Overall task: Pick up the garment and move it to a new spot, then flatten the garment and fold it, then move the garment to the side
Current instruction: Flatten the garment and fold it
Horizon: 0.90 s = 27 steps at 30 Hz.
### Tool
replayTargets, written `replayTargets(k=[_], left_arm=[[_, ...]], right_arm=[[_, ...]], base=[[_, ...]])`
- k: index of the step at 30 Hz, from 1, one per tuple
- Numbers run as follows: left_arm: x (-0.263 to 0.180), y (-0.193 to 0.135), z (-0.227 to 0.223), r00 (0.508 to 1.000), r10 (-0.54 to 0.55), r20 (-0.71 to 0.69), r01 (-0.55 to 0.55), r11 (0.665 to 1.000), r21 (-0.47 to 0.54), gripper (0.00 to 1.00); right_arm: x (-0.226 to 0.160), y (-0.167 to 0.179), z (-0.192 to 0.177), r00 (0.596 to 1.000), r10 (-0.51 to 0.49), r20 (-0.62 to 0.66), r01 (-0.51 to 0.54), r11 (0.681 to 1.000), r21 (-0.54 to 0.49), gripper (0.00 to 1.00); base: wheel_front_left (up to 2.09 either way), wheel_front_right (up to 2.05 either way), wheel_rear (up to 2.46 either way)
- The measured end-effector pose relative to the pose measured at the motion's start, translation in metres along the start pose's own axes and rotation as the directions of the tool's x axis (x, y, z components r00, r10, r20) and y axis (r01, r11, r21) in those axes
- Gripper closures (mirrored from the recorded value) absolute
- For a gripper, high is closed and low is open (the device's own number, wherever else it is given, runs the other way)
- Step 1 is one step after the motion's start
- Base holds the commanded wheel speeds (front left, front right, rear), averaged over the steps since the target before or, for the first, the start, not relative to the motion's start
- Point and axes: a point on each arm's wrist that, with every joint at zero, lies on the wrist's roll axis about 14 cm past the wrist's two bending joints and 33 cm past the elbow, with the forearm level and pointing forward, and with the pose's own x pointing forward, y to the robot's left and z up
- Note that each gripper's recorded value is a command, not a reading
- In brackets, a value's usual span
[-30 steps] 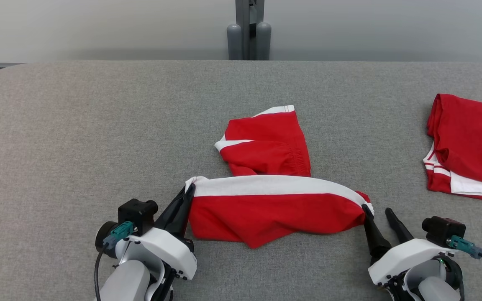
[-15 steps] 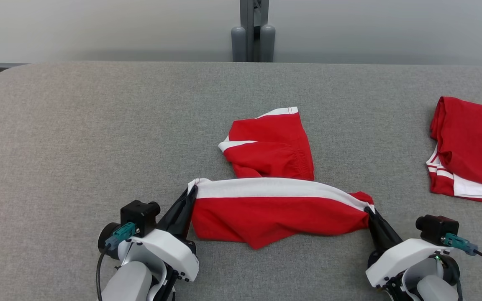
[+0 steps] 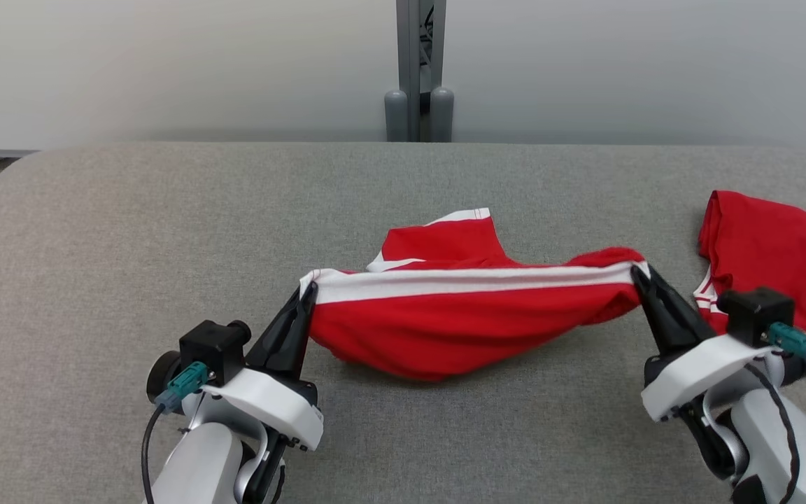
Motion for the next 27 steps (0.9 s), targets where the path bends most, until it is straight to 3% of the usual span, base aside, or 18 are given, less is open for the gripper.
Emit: replayTargets(k=[5,11,15,19,22,27], left_arm=[[0.002,-0.009,0.037,0.995,-0.048,0.088,0.040,0.996,0.085,1.00],[0.016,-0.010,0.118,0.959,-0.067,0.276,0.036,0.993,0.116,1.00],[0.022,-0.016,0.169,0.922,-0.094,0.377,0.035,0.987,0.159,1.00],[0.025,-0.023,0.205,0.893,-0.109,0.436,0.027,0.982,0.189,1.00],[0.027,-0.026,0.214,0.887,-0.109,0.449,0.022,0.981,0.195,1.00],[0.033,-0.022,0.208,0.898,-0.087,0.430,0.010,0.984,0.177,1.00]], right_arm=[[0.011,0.005,0.065,0.990,0.070,0.124,-0.047,0.982,-0.181,1.00],[0.024,0.020,0.153,0.958,0.151,0.242,-0.049,0.923,-0.383,1.00],[0.031,0.031,0.185,0.954,0.162,0.251,-0.037,0.898,-0.438,1.00],[0.031,0.035,0.219,0.939,0.143,0.313,-0.010,0.920,-0.391,1.00],[0.031,0.034,0.222,0.938,0.110,0.328,-0.011,0.957,-0.288,1.00],[0.031,0.019,0.217,0.947,0.041,0.317,0.009,0.988,-0.153,1.00]], base=[[0.00,0.00,0.00],[0.00,0.00,0.00],[0.00,0.00,0.00],[0.00,0.00,0.00],[0.00,0.00,0.00],[0.00,0.00,0.00]])
